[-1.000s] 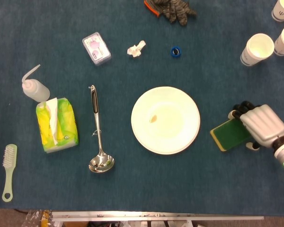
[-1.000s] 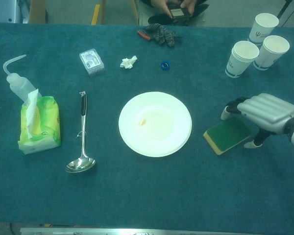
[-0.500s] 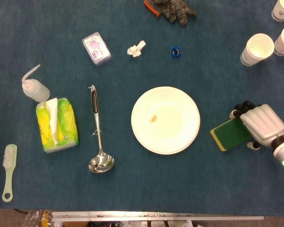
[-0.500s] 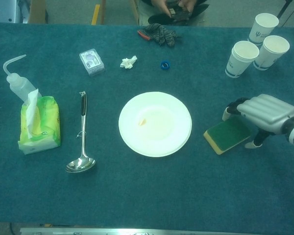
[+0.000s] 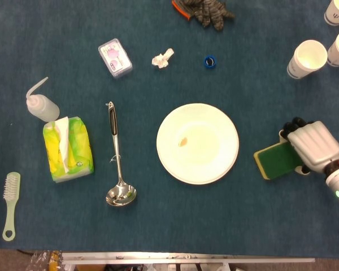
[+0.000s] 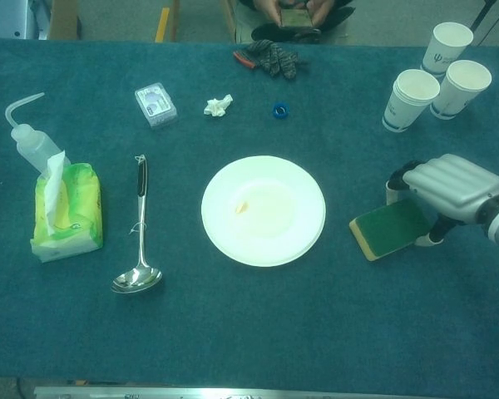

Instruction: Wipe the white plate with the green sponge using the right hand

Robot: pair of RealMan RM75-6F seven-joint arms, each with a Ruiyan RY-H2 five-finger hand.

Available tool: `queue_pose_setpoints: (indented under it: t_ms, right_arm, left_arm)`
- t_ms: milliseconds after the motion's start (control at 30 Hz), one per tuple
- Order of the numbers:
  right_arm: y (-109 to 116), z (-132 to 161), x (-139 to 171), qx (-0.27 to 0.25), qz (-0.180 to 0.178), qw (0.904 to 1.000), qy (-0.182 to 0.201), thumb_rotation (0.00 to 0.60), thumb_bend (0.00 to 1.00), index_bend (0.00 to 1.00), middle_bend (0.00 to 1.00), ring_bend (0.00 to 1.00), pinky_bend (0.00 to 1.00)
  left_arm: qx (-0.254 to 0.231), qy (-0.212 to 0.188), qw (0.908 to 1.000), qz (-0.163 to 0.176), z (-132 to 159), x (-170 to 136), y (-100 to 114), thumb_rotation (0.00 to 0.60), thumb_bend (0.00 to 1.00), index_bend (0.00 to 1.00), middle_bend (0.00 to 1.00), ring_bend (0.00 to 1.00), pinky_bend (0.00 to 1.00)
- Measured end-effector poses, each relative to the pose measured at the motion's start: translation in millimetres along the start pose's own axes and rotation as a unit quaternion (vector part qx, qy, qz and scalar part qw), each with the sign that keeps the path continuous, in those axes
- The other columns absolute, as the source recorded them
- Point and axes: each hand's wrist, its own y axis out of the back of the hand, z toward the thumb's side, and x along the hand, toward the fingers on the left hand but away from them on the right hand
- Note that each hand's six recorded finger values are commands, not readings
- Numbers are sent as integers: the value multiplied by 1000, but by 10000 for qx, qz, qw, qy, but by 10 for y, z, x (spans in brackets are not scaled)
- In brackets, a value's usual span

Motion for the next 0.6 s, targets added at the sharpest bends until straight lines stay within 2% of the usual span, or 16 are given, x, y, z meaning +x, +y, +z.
queue_pose_setpoints:
  t_ms: [133,333,600]
  right_arm:
    - [-13,-9,5,22,35,10000,-17,600,105,470,329,231,473]
    - [62,5,8,-70,-70,9999,22,600,105,544,395,342,594]
    - [346,30,32,-492,-166,9985,181,600,105,555,410,366,617]
  left_arm:
    - [-5,2,10000,-3,-3,-6,-3,600,400,238,196,117,120]
    - [-11,0,10000,21,-6,-8,10,600,400,238,196,117,120]
    - [-7,-31,10000,46,7,-12,38,600,400,238,196,117,120]
